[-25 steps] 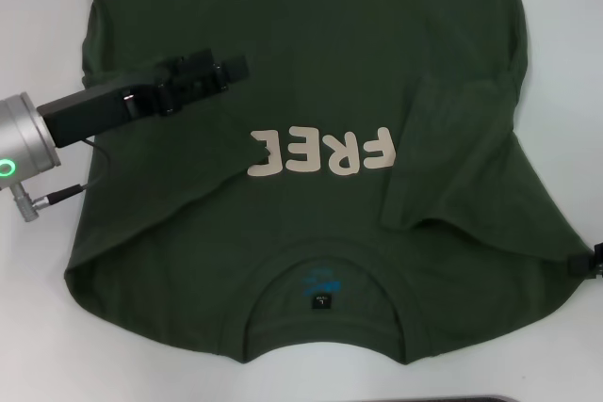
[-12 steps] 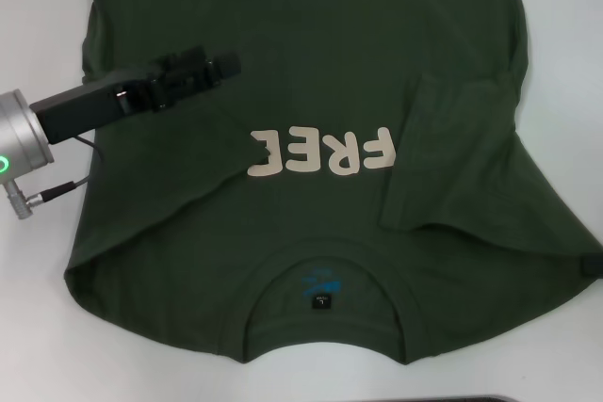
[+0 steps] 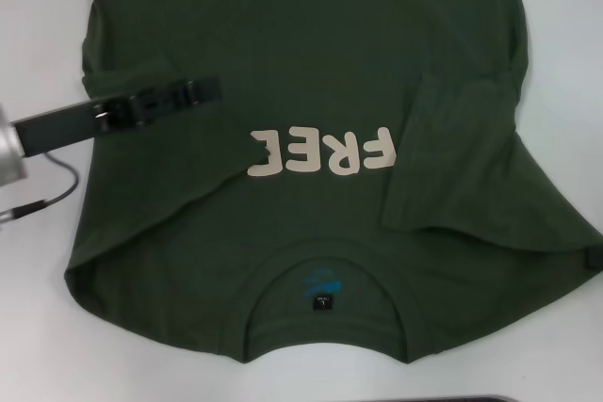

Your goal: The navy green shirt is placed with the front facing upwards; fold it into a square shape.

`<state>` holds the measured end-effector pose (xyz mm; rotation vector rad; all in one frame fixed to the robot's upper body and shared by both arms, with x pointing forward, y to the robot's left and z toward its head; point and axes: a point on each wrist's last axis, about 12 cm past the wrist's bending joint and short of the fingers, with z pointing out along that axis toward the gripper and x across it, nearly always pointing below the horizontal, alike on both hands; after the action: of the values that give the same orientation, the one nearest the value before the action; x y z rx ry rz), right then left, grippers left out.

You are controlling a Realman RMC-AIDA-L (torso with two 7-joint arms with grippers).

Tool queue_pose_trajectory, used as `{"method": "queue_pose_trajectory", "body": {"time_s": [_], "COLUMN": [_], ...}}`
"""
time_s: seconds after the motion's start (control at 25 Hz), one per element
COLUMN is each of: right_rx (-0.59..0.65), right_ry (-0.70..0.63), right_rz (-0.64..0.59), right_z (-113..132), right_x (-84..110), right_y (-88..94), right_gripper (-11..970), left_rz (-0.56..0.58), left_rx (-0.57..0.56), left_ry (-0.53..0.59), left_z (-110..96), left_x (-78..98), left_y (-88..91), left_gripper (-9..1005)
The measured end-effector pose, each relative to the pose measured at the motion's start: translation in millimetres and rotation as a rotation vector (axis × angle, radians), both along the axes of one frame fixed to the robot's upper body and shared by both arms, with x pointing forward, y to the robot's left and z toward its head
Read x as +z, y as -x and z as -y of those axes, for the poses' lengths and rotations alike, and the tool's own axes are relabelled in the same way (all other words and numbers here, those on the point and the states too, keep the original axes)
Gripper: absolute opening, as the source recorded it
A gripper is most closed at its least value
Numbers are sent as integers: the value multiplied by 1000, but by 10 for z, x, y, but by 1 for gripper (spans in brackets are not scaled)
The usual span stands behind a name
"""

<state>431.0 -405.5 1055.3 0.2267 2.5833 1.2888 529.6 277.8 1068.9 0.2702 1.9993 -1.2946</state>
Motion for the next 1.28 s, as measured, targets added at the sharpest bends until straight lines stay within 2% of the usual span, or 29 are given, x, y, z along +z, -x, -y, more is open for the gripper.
{"method": "queue_pose_trajectory", "body": {"time_s": [0.52,0.72,0.92,1.28], "right_rx": [16,19,24,35], "right_ry": [4,11,14,24], "right_rz": [56,67,75,91], "right_z": [-15,-34,-44,-55], "right_x": [25,14,19,29], "right_y": [-59,-82,-107,-150], "right_gripper": [43,44,44,44], "left_rz": [-228,-316,-418,-532], "left_rx": [-21,9,20,14], "left_ry": [19,-8,-69,-145], "left_z": [-554,-727,-872,-948], "left_x": [214,222,197,142], "left_y": [235,333,436,519], "left_gripper": [886,886,885,884]}}
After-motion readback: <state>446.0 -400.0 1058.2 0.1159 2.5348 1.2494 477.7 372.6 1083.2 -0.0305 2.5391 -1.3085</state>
